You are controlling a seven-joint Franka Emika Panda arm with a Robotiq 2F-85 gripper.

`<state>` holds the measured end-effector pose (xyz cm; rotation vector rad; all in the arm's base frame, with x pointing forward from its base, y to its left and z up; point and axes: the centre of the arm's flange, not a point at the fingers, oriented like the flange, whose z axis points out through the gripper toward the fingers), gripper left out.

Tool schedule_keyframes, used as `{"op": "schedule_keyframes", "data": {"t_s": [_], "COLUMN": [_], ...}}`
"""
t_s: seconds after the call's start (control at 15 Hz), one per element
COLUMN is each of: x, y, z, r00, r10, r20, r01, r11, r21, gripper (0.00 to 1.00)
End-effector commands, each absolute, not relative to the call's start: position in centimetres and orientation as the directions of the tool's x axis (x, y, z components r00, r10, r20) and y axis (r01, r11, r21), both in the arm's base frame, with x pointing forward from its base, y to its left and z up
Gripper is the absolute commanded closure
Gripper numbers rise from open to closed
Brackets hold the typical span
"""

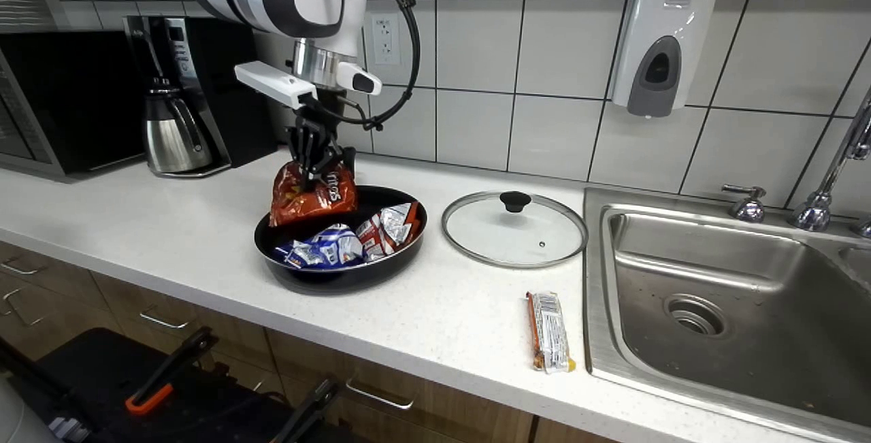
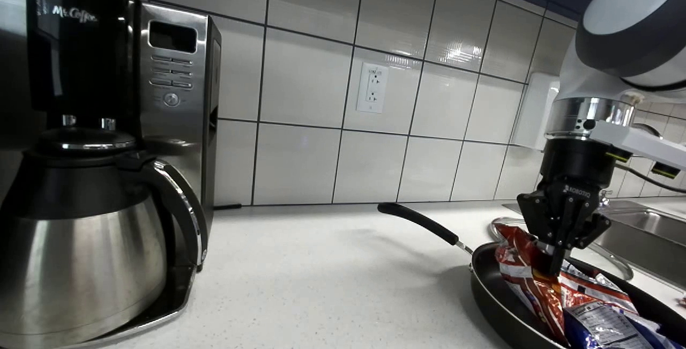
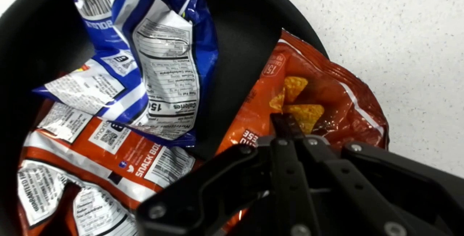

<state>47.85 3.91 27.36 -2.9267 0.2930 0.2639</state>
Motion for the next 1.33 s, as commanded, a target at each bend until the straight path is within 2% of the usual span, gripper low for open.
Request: {"op": "schedule_keyframes", "data": {"t_s": [0.0, 1.27], "x": [47.9, 51.0], "y": [2.6, 1.5], "z": [26.1, 21.8], "r00": [0.964, 0.946], "r10": [-0.167, -0.186], "r20": [-0.209, -0.267], "r01": [-0.205, -0.232], "r11": [-0.963, -0.961], "r21": [-0.175, -0.151], "gripper": [1.00, 1.00]}}
